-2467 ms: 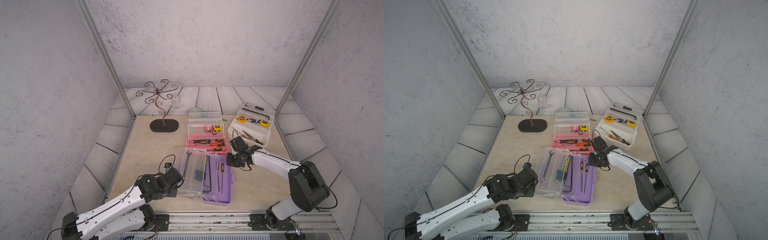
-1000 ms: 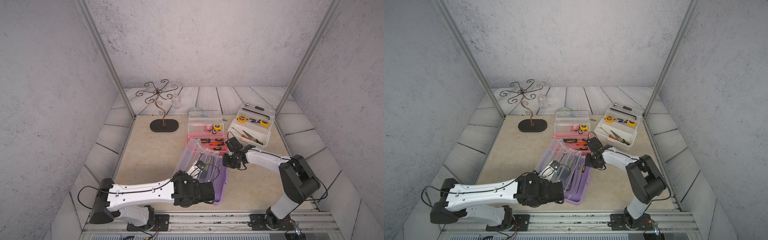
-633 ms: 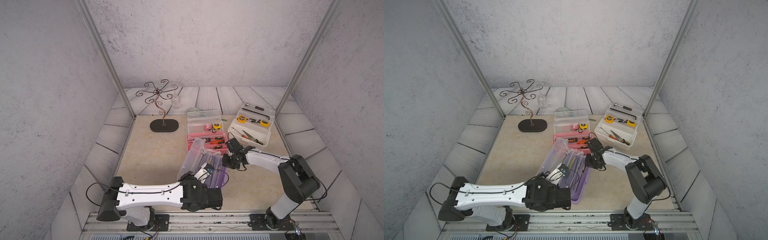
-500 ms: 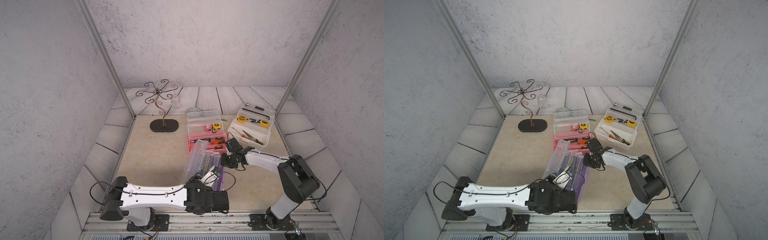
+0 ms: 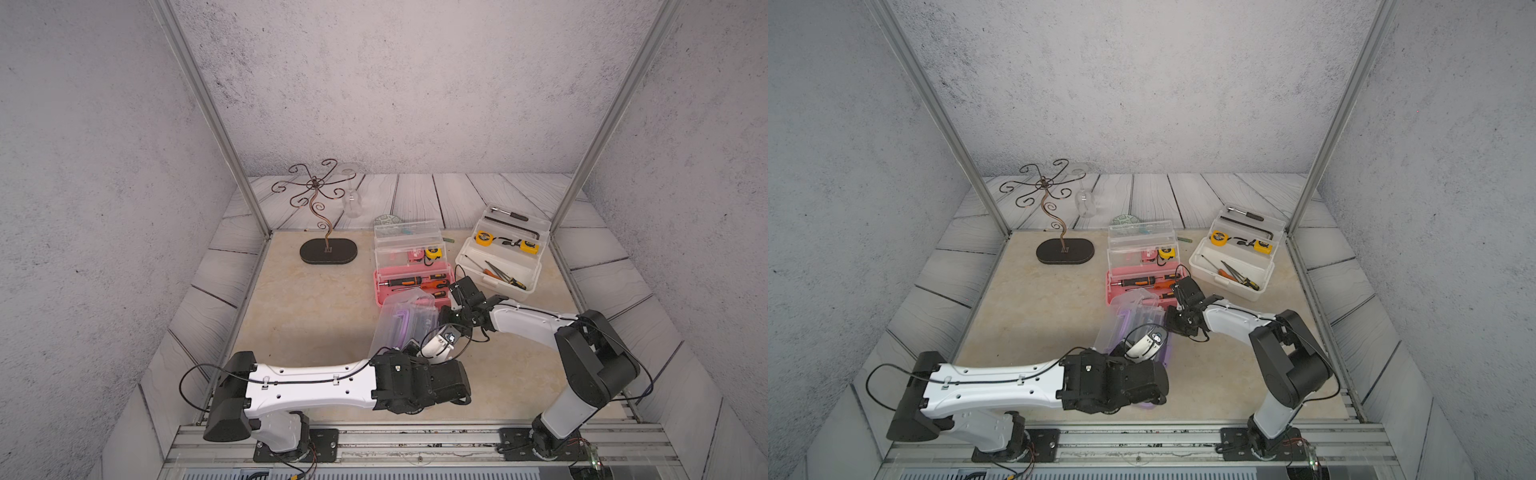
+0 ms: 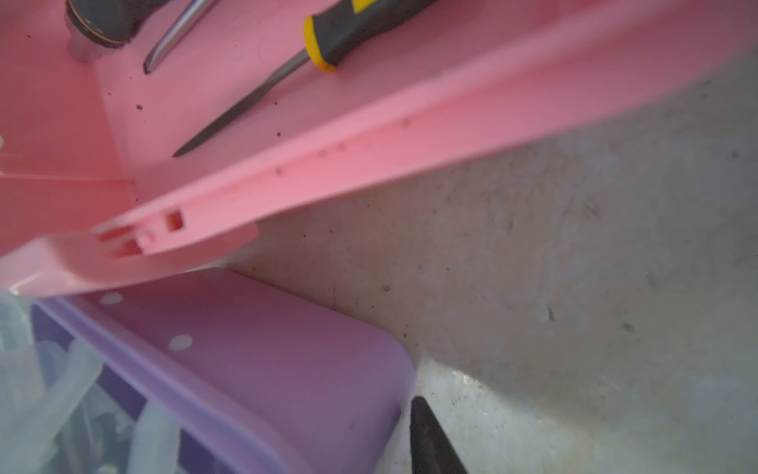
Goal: Close toolboxes
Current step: Close the toolbox lid, then move the toolbox to the center of the board.
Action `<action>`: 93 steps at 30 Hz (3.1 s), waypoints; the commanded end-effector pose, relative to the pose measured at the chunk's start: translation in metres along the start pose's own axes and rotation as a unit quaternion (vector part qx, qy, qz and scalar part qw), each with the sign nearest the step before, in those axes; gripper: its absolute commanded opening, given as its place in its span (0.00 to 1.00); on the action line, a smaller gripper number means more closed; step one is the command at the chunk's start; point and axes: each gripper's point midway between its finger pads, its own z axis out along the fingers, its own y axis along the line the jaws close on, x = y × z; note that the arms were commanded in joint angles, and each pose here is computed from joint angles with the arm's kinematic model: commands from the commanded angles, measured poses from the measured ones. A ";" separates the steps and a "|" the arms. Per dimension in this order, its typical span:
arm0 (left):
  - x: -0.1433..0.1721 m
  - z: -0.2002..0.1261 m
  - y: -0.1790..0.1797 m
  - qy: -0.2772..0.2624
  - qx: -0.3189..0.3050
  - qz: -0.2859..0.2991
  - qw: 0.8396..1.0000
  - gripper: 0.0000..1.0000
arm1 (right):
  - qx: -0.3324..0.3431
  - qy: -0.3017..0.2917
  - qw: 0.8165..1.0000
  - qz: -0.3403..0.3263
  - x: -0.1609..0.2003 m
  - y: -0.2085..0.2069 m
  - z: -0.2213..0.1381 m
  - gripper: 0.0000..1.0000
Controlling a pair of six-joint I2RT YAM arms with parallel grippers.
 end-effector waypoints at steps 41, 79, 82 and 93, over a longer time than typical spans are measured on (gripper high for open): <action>0.036 0.071 0.136 0.045 0.061 -0.331 0.941 0.91 | -0.156 -0.011 0.980 -0.120 0.048 0.060 -0.113 0.91; 0.034 0.121 0.166 0.035 0.098 -0.443 0.890 0.89 | -0.273 0.071 0.937 -0.203 0.089 0.167 -0.059 0.76; 0.019 0.126 0.172 0.021 0.103 -0.442 0.891 0.89 | -0.282 0.070 0.933 -0.211 0.091 0.171 -0.064 0.75; 0.028 0.117 0.185 0.036 0.078 -0.428 0.900 0.89 | -0.189 0.010 0.920 -0.343 0.084 0.133 -0.076 0.77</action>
